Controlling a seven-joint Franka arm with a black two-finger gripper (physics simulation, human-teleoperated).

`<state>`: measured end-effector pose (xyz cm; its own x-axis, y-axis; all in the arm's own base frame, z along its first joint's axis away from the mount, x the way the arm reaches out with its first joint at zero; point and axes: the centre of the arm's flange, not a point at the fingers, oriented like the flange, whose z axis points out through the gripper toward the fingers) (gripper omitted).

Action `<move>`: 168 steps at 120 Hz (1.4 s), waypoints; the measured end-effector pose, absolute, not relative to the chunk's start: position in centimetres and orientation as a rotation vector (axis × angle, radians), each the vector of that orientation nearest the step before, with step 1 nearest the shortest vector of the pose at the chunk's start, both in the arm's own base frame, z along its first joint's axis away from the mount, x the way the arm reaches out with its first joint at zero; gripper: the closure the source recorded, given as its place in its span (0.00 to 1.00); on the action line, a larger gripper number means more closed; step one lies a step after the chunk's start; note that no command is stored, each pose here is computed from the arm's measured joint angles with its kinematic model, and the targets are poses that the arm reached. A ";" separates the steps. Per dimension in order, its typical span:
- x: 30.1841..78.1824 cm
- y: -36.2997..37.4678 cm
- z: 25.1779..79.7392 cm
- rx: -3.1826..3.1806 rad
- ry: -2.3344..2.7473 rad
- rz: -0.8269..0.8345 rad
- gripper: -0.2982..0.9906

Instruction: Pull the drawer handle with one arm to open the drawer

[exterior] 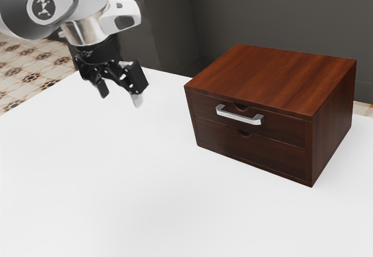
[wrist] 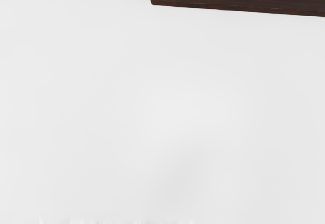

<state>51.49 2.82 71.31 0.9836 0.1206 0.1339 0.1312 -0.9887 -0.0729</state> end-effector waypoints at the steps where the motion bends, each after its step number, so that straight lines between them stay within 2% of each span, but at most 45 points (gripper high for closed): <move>1: 51.4 3.0 71.4 -3.044 -0.206 -0.198 0.23; 26: 50.9 3.9 71.7 -3.019 -0.357 -0.178 0.23; 37: 48.3 3.1 80.9 -3.011 -0.440 -0.442 0.23; 45: 47.9 -0.1 82.9 -3.019 -0.513 -0.513 0.23; 72: 54.1 -9.2 77.6 -3.067 -0.852 -0.465 0.23; 95: 58.0 -2.9 73.5 -2.924 -1.393 -0.441 0.23; 104: 58.3 -2.9 69.2 -2.879 -1.505 -0.398 0.23; 121: 58.5 -4.5 64.9 -2.861 -1.678 -0.441 0.23; 139: 58.9 -6.2 63.5 -2.857 -1.826 -0.516 0.23; 168: 58.6 -7.2 61.9 -2.809 -2.033 -0.539 0.23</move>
